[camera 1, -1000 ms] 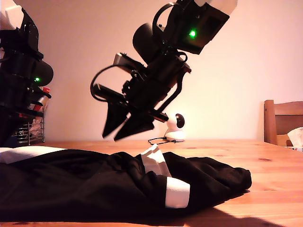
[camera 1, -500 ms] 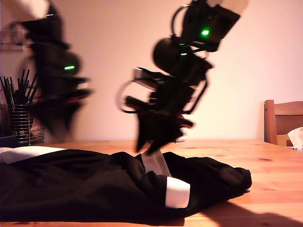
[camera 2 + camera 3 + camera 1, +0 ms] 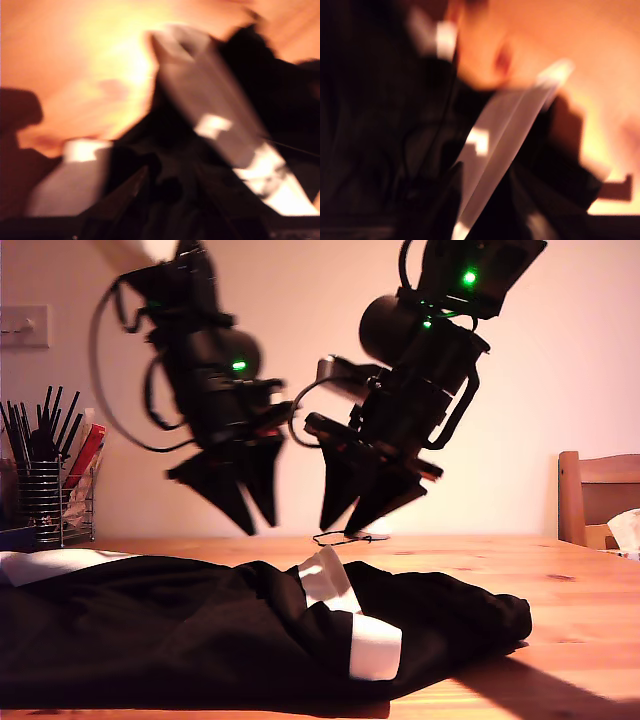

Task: Fold the shorts in front of you. After folding it, place it to the right side.

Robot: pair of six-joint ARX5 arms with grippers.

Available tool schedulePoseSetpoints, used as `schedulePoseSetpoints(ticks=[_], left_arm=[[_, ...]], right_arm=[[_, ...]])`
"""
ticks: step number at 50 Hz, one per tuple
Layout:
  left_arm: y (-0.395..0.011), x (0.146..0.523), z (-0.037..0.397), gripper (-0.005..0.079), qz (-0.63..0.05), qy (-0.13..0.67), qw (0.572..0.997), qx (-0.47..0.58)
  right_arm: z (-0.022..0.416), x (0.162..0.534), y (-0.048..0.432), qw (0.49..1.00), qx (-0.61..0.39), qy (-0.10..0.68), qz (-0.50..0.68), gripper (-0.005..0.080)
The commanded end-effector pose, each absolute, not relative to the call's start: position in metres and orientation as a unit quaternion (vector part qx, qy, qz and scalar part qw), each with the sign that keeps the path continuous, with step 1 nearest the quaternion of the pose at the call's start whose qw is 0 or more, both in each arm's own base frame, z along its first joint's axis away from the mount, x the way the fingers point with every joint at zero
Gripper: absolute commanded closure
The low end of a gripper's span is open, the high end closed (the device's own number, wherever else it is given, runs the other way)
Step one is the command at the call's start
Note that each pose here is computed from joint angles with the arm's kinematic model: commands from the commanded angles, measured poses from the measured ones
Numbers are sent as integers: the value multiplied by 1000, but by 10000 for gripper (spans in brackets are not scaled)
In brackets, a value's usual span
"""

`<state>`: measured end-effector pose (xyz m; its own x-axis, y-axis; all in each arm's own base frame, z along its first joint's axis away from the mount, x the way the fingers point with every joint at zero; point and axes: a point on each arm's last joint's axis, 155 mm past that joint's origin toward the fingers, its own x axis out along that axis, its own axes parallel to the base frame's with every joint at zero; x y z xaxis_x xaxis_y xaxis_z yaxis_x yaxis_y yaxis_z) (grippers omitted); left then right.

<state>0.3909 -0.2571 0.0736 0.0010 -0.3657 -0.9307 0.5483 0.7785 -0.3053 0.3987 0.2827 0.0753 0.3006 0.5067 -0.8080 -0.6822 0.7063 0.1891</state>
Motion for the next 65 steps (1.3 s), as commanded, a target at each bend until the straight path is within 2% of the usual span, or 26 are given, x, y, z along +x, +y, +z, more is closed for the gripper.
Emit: schedulePoseSetpoints(ticks=[1, 13, 27, 37, 51, 65], left_arm=[[-253, 388, 78, 491, -315, 630, 706, 74], [-231, 389, 73, 491, -280, 647, 704, 89], [-221, 392, 73, 491, -270, 652, 704, 80], [-222, 395, 73, 491, -270, 648, 708, 79], [-221, 394, 73, 491, -270, 649, 707, 79], [-221, 394, 73, 491, -270, 650, 706, 79]], right_arm=[[83, 407, 283, 811, -104, 441, 370, 417], [94, 432, 283, 836, -100, 398, 366, 416], [71, 442, 283, 835, -91, 406, 361, 396], [67, 442, 291, 832, -59, 409, 369, 381], [38, 435, 294, 815, -43, 443, 372, 382], [37, 432, 298, 810, -29, 449, 377, 398]])
